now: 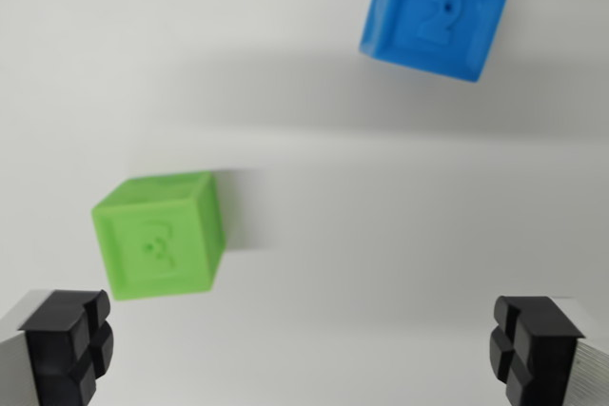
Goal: Stack cube
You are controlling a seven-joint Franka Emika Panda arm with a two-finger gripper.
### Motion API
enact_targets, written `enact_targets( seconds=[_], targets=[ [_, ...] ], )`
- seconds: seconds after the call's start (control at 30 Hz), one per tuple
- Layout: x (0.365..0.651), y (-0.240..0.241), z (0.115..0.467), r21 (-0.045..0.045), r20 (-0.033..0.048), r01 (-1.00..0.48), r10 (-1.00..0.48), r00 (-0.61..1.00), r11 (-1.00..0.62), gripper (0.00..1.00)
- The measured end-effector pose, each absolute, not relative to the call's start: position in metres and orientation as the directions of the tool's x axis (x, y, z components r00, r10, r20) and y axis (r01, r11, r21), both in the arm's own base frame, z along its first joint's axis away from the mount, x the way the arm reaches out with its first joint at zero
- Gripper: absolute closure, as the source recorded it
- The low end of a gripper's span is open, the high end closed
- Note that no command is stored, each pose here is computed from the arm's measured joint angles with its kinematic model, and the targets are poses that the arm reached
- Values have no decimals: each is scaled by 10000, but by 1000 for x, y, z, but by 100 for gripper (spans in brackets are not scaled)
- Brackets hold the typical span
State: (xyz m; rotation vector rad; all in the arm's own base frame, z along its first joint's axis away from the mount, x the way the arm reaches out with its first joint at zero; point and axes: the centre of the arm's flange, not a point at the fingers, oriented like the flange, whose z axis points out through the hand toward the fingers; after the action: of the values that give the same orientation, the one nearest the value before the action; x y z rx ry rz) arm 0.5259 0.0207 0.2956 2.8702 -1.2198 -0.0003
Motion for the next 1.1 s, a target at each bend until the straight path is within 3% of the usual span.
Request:
enact_targets(
  seconds=[1.1],
  targets=[
    [470,97,192,23,-36,-6644,-6644,7474,-7474,0]
  ],
)
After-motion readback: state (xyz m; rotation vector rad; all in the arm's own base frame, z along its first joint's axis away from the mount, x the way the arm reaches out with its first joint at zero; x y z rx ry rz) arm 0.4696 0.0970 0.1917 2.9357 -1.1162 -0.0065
